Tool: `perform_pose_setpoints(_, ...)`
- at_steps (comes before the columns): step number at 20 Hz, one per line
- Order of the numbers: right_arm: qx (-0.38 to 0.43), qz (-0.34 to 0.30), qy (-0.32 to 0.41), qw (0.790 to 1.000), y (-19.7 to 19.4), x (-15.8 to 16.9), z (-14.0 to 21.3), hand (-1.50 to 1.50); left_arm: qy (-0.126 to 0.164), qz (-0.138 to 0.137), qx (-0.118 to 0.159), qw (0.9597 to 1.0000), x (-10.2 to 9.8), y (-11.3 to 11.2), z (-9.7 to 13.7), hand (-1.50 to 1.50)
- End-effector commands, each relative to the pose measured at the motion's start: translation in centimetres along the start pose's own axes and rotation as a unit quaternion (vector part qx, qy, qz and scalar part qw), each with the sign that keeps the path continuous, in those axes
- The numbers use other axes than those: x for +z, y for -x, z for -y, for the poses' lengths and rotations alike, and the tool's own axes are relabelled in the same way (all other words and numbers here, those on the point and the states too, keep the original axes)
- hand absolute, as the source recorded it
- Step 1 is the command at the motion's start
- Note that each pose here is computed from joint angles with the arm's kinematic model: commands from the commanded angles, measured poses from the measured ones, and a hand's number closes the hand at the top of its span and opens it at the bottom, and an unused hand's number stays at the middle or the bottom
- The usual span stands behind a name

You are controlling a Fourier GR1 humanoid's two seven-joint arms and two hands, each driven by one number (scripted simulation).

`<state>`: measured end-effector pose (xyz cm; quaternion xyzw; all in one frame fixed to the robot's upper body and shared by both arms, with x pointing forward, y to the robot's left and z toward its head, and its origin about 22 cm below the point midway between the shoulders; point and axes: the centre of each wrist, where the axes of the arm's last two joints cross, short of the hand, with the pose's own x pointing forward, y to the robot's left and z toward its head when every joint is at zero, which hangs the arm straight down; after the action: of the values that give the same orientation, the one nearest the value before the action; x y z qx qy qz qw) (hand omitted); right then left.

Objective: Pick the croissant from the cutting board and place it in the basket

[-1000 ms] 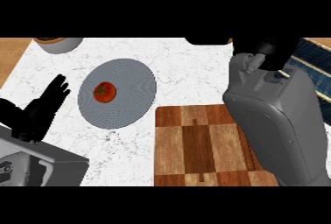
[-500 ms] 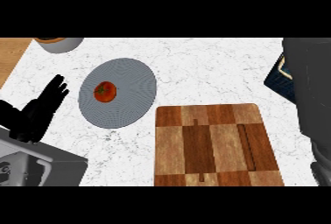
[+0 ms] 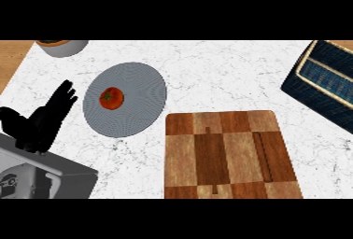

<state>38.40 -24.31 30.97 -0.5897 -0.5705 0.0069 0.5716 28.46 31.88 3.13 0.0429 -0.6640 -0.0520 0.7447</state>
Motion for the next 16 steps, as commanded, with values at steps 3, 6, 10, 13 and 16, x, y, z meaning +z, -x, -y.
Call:
perform_pose_setpoints(3,0.007,0.007,0.001,1.0,5.3,-2.9,0.1,1.5,-0.044,-0.028,-0.022,0.9984,-1.0,-1.3,-1.0,0.0)
perform_pose_setpoints(6,-0.02,-0.006,0.009,1.0,7.4,-3.4,-0.9,1.5,-0.042,-0.029,-0.023,0.9984,-1.0,0.2,0.9,0.0)
perform_pose_setpoints(10,-0.017,-0.019,0.006,1.0,11.7,-3.1,-3.3,1.5,-0.04,-0.034,-0.017,0.9985,0.1,1.5,0.6,0.0)
perform_pose_setpoints(13,-0.031,-0.086,0.102,0.991,12.4,-4.0,-2.4,-1.5,-0.027,-0.036,-0.015,0.9989,-1.2,-0.2,-0.6,0.0)
perform_pose_setpoints(16,-0.031,-0.092,0.054,0.994,14.6,-5.2,-2.2,-1.5,-0.044,-0.035,-0.014,0.9983,-0.3,0.7,0.5,0.0)
